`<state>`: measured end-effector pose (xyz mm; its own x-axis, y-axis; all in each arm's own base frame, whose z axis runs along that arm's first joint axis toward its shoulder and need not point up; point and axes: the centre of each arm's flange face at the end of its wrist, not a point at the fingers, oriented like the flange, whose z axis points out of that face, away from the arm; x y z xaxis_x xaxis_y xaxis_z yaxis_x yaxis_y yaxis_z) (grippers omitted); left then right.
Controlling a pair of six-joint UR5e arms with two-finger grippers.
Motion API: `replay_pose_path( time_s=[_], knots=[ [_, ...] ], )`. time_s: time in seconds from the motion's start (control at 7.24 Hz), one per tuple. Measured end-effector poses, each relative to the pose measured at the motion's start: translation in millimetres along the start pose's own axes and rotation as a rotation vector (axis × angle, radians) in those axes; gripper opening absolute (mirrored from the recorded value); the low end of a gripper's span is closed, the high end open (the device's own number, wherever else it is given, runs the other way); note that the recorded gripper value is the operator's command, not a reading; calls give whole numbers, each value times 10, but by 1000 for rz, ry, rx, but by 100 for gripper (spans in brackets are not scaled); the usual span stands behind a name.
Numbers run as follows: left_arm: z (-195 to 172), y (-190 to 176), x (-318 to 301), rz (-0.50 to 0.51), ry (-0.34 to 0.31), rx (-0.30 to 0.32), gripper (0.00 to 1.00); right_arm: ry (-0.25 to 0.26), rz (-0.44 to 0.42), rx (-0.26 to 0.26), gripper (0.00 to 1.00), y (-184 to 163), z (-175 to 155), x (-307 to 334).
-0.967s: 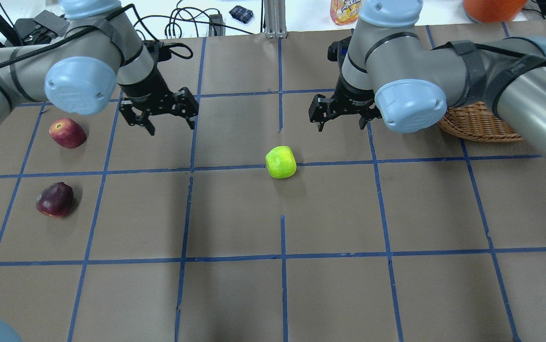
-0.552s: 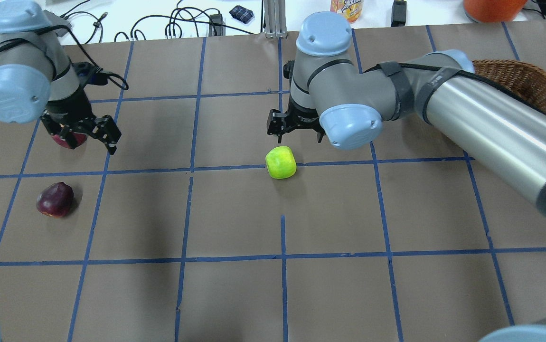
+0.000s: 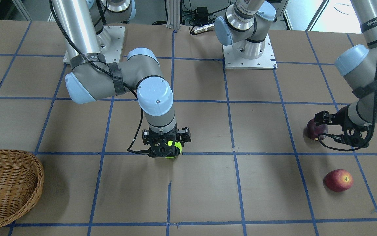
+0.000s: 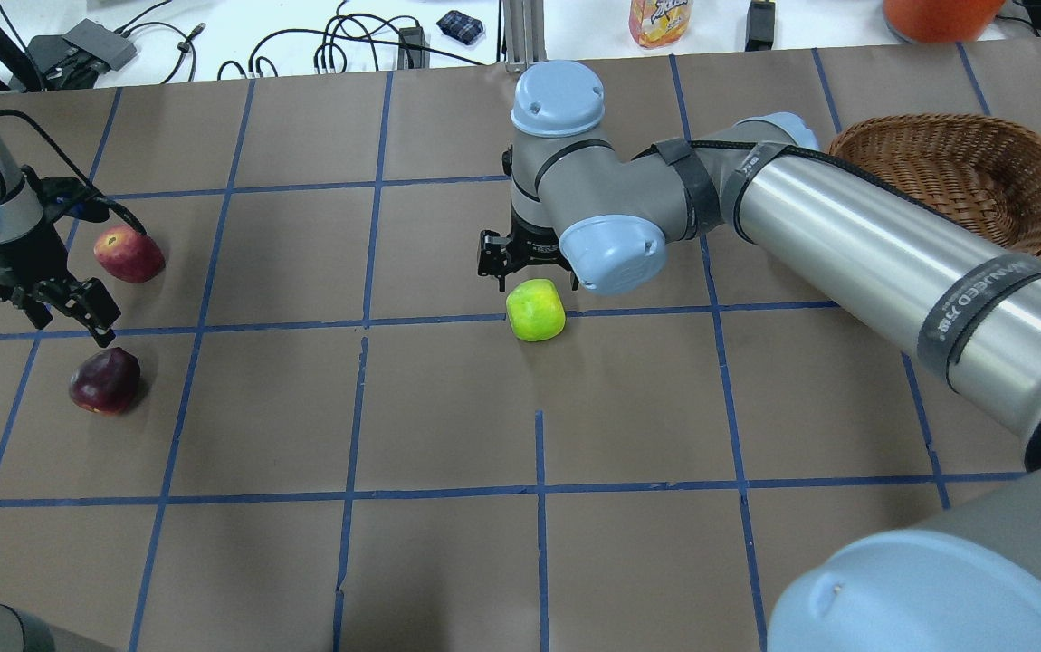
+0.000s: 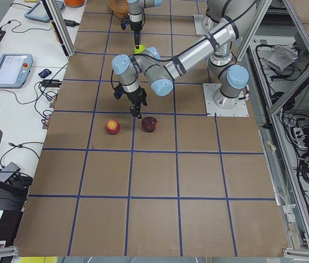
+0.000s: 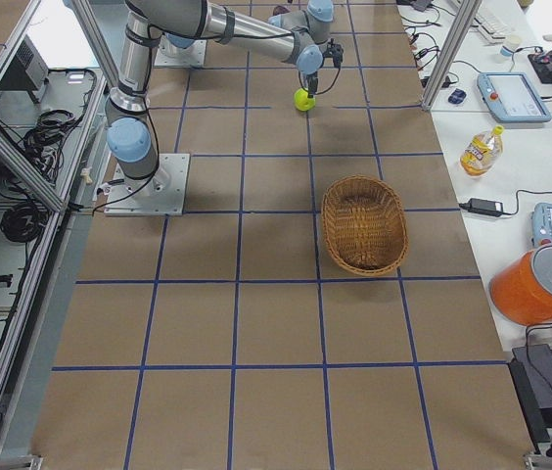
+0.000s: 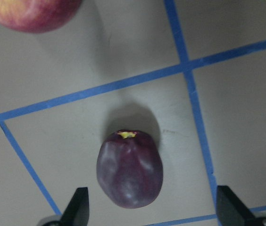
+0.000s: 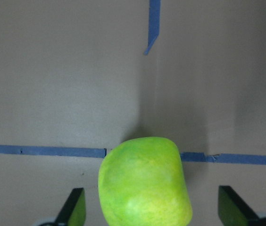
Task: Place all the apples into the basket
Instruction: 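Grasp the green apple with right gripper while left grasps dark apple, then carry green apple into basket with right while left carries dark apple centerward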
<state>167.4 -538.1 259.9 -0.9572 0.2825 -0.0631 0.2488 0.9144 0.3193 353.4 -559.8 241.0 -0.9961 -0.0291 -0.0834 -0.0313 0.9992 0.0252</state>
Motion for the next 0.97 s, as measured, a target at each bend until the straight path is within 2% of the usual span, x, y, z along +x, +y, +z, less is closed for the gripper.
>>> replay_pose_path(
  time_s=[0.55,0.69,0.83,0.97],
  knots=[
    [605,-44,68,2,21,-37,96,4,-7,-45,100,-28,296,-11],
    [708,-54,96,8,33,-50,66,-8,-5,-55,54,-27,340,-22],
    [779,-58,120,11,37,-54,31,-11,-4,-63,1,-31,385,-24],
    [780,-59,118,11,29,-46,23,-10,-12,-62,0,-41,389,-18]
  ],
)
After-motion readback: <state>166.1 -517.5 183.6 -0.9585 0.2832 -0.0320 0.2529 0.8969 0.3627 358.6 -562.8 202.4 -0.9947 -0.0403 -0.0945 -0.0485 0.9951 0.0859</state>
